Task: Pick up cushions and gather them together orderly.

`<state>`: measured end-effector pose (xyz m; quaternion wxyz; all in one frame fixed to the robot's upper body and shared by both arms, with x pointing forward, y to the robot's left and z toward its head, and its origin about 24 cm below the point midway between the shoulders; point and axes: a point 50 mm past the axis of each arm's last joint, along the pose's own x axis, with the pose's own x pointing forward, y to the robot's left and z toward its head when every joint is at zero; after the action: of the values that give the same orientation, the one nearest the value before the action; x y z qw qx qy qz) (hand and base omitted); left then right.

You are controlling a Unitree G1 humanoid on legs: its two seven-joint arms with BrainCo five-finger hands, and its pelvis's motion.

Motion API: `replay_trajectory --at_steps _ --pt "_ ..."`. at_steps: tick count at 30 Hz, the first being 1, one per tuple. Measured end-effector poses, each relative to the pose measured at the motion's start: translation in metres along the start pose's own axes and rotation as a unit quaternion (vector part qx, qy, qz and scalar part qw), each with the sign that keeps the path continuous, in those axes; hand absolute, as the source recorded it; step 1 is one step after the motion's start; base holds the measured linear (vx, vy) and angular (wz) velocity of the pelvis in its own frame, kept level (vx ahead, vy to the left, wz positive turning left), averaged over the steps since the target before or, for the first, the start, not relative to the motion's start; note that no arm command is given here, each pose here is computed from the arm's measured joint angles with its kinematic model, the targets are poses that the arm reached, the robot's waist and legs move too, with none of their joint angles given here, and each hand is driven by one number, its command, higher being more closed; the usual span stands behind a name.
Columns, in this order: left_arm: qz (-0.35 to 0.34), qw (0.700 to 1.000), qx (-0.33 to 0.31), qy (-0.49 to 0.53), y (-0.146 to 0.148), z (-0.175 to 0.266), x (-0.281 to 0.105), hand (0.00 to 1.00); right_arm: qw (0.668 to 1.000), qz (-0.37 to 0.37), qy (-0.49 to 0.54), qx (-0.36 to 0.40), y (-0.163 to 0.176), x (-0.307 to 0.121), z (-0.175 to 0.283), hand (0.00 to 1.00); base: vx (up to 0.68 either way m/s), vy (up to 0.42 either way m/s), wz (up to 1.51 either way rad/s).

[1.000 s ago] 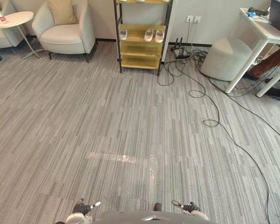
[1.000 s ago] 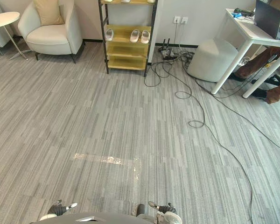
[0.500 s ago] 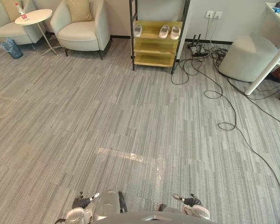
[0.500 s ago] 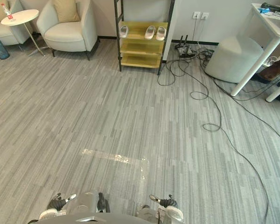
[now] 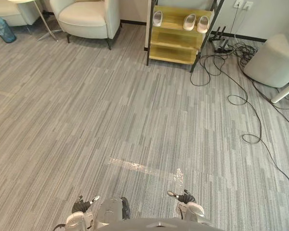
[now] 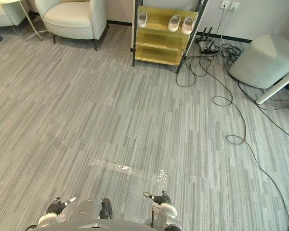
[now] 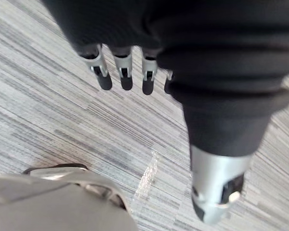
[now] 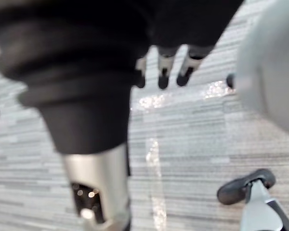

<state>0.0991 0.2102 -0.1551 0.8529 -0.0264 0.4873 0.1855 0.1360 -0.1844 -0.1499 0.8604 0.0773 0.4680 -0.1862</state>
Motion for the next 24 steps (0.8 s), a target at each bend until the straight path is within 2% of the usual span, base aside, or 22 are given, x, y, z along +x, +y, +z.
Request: replay_trajectory --at_steps 8,12,16,24 --pt "-0.018 1.000 -0.013 -0.017 -0.007 0.012 0.002 0.00 0.999 0.034 -0.011 -0.037 0.017 0.000 0.006 0.00 0.16 -0.089 -0.30" --pt "-0.041 0.999 -0.016 -0.002 -0.027 0.007 0.001 0.00 0.999 0.013 -0.001 -0.049 0.000 0.005 0.008 0.00 0.10 -0.097 -0.50" --pt "-0.045 0.999 0.004 -0.002 -0.029 0.008 0.002 0.00 0.999 -0.019 0.023 -0.036 -0.023 0.002 -0.009 0.00 0.05 -0.047 0.15" --pt "-0.050 0.998 0.033 -0.006 -0.028 0.009 0.002 0.00 0.999 -0.038 0.031 -0.012 -0.034 0.000 -0.015 0.00 -0.02 0.023 -0.07"
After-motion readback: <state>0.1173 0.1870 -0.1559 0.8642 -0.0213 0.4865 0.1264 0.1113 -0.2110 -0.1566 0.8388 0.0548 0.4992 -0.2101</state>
